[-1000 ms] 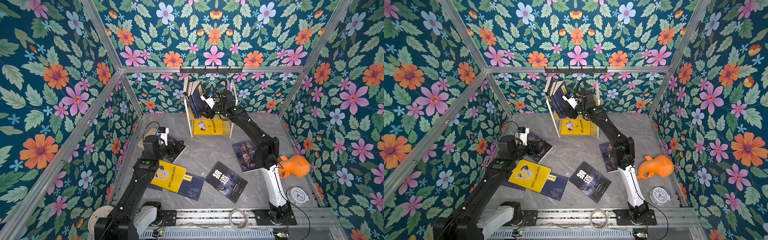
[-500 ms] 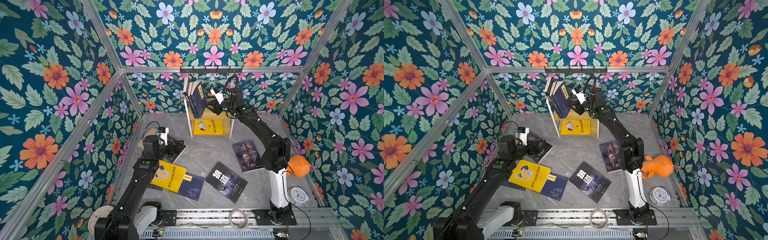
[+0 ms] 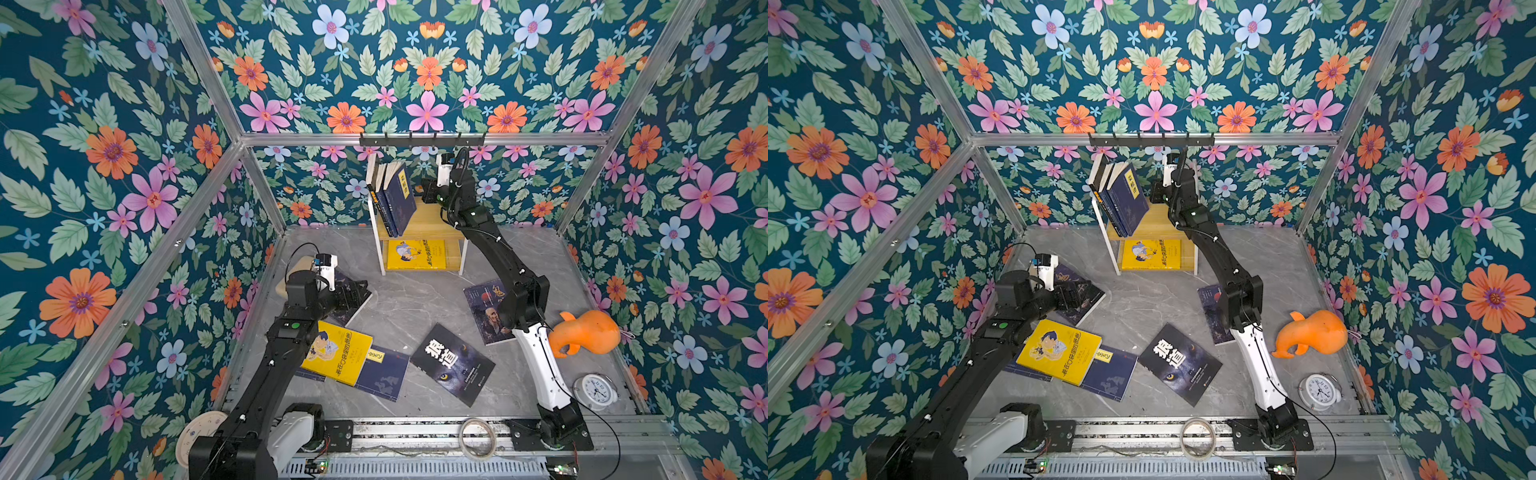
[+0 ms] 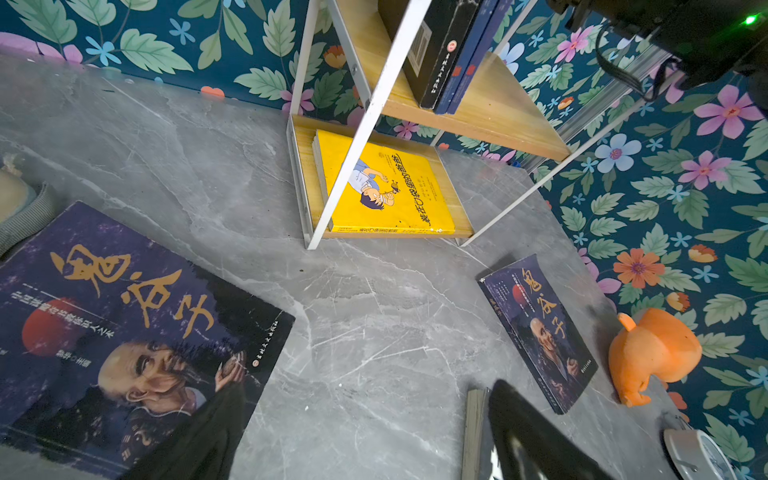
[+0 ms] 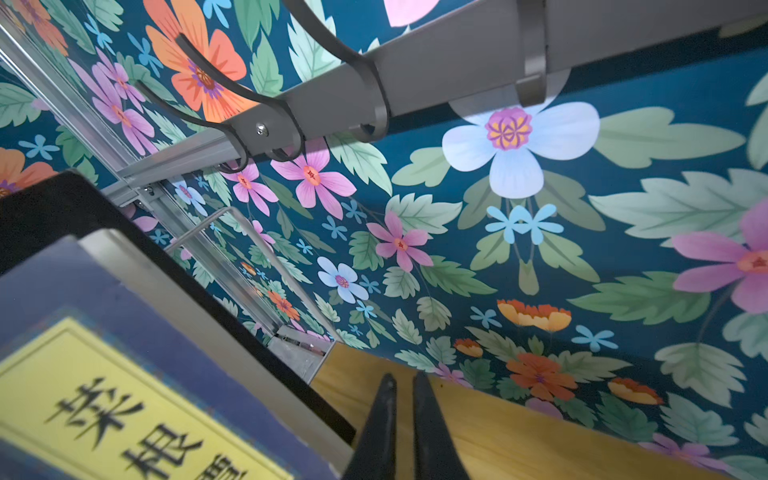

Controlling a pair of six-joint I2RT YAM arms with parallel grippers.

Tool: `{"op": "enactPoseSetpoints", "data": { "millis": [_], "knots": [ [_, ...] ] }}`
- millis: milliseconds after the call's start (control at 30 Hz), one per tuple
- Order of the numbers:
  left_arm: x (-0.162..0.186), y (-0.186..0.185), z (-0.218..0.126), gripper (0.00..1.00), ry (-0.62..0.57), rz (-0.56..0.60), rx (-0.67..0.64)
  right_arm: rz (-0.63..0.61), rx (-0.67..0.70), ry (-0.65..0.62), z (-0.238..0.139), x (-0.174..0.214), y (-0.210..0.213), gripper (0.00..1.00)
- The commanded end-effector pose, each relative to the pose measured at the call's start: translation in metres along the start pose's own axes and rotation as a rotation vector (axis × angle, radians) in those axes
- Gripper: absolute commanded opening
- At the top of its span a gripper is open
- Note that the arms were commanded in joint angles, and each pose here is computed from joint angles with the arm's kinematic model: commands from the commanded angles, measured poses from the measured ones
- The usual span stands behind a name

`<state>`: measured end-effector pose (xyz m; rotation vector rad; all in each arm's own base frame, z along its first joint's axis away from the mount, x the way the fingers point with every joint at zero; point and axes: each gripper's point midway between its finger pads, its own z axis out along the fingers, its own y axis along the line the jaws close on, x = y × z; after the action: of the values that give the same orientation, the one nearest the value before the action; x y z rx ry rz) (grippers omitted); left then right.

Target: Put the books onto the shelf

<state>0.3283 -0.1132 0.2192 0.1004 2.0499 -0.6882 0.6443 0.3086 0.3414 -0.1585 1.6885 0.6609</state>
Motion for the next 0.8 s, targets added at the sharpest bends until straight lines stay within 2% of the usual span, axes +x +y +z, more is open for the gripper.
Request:
{"op": "enactPoseSetpoints", "data": {
  "millis": [0,133,367,767],
  "knots": [
    [-0.007,-0.005,-0.001,0.93,-0.018,0.003,0.019,0.053,-0.005,-0.038,0.006,-0.001,0.000,0.04],
    [-0.005,-0.004,0.000,0.93,-0.017,0.005,0.016,0.055,-0.075,-0.032,0.010,0.006,0.012,0.03],
    [-0.005,-0.005,-0.001,0.93,-0.023,0.006,0.020,-0.017,-0.228,-0.032,0.006,0.006,0.050,0.03],
    [-0.006,-0.005,-0.003,0.94,-0.028,0.011,0.023,-0.094,-0.289,0.001,-0.002,0.009,0.073,0.00]
  ]
}}
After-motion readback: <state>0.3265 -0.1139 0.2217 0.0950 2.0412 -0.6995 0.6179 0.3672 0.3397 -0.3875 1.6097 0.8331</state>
